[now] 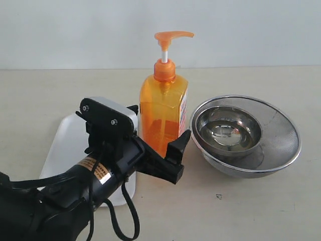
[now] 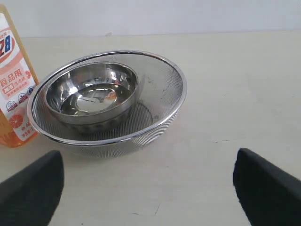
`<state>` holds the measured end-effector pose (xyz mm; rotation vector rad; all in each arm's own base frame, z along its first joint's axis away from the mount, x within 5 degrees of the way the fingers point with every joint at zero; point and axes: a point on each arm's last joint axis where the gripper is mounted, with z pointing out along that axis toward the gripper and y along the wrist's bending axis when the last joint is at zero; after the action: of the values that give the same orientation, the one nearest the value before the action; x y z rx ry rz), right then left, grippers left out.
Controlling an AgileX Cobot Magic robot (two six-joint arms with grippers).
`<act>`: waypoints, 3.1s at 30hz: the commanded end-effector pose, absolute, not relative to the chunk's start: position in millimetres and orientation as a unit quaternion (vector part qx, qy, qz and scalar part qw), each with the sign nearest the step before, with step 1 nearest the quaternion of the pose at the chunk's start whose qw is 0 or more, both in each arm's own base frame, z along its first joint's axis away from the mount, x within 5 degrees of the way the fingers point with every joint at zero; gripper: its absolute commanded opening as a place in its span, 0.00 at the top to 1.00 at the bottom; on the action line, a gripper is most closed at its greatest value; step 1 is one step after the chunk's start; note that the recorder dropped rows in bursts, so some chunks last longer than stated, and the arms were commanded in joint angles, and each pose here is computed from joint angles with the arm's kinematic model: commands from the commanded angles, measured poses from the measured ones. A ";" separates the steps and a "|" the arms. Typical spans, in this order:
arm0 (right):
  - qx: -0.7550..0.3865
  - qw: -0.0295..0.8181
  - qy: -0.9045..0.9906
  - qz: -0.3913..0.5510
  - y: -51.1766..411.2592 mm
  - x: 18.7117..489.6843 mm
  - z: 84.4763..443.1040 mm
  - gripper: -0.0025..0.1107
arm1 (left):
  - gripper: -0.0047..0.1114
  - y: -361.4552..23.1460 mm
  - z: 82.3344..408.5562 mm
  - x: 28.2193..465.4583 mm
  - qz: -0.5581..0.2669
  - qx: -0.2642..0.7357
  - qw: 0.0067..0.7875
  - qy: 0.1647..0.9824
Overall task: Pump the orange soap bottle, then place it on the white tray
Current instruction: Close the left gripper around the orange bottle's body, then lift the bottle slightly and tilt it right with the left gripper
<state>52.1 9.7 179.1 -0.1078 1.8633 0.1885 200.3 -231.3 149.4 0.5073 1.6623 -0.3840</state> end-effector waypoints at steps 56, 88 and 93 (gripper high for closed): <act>-0.044 0.597 0.797 0.079 9.4 52.1 180.3 0.20 | 0.07 -246.1 139.8 241.0 -0.130 0.180 0.678 0.701; -0.044 0.597 0.797 0.079 9.4 52.1 180.3 0.20 | 0.07 -252.8 132.8 252.4 -0.129 0.171 0.690 0.691; -0.044 0.595 0.798 0.079 9.4 52.0 179.9 0.20 | 0.07 -257.5 131.3 256.0 -0.131 0.170 0.693 0.689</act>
<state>52.1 9.7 179.1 -0.1078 1.8633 0.1885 254.0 -255.4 129.6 0.3912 1.5558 -0.2814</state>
